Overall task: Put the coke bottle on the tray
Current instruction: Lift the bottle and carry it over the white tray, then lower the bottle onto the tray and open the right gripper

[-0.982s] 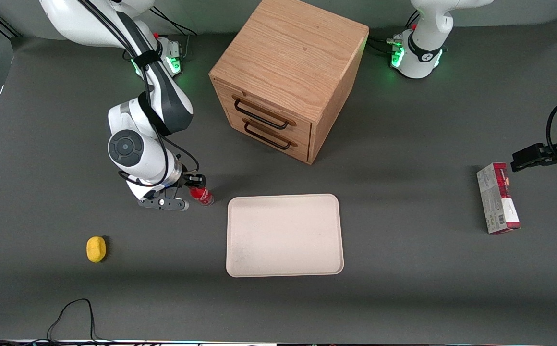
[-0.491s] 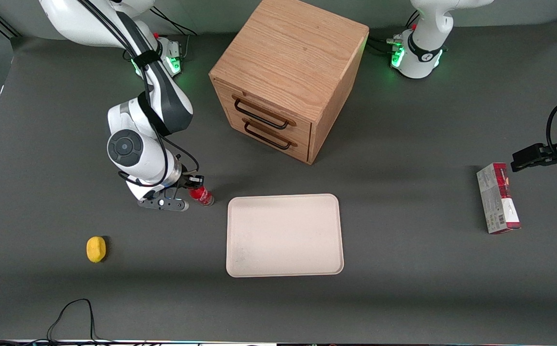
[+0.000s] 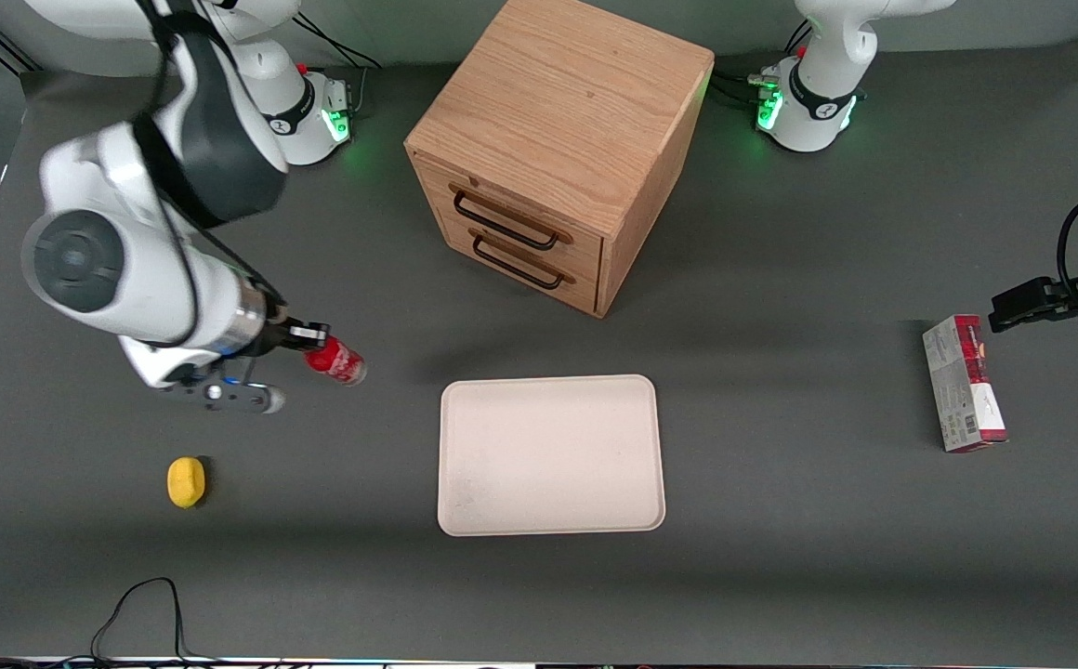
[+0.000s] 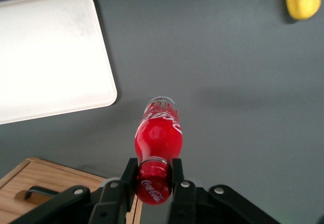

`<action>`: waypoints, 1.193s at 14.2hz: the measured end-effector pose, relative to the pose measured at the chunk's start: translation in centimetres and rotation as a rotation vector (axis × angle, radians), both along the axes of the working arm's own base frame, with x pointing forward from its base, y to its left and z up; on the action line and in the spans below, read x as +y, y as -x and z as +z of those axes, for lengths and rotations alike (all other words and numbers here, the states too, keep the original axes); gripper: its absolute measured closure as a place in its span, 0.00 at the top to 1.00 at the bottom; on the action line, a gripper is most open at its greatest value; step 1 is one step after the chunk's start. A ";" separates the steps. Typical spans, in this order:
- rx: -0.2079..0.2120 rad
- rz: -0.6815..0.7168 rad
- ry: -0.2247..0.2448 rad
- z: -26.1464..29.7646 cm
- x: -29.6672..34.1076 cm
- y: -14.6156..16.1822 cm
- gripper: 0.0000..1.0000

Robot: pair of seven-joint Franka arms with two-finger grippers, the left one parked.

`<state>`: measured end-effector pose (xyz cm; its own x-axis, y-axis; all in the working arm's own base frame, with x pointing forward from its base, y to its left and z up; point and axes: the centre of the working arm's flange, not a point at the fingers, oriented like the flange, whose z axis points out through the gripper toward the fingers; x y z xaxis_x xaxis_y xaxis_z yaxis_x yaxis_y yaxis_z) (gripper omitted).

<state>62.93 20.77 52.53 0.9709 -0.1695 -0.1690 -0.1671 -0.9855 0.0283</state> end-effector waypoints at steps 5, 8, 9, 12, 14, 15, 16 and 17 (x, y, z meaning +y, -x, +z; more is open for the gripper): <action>-0.009 -0.020 -0.028 1.2 -0.7 -2.0 0.31; -0.026 -0.073 -0.041 -2.6 2.1 -4.2 0.31; -0.048 -0.109 -0.057 -4.7 3.8 -5.2 0.31; -0.087 -0.166 -0.094 -10.4 7.0 -7.3 0.31; -0.118 -0.216 -0.114 -12.9 8.7 -8.0 0.31; -0.134 -0.236 -0.121 -14.1 10.0 -8.1 0.31; -0.147 -0.246 -0.125 -15.2 11.1 -8.1 0.31; -0.153 -0.250 -0.124 -16.2 11.9 -8.1 0.31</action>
<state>71.01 32.67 36.29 0.9177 -0.3930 -0.0583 -0.3973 -0.9079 -0.1339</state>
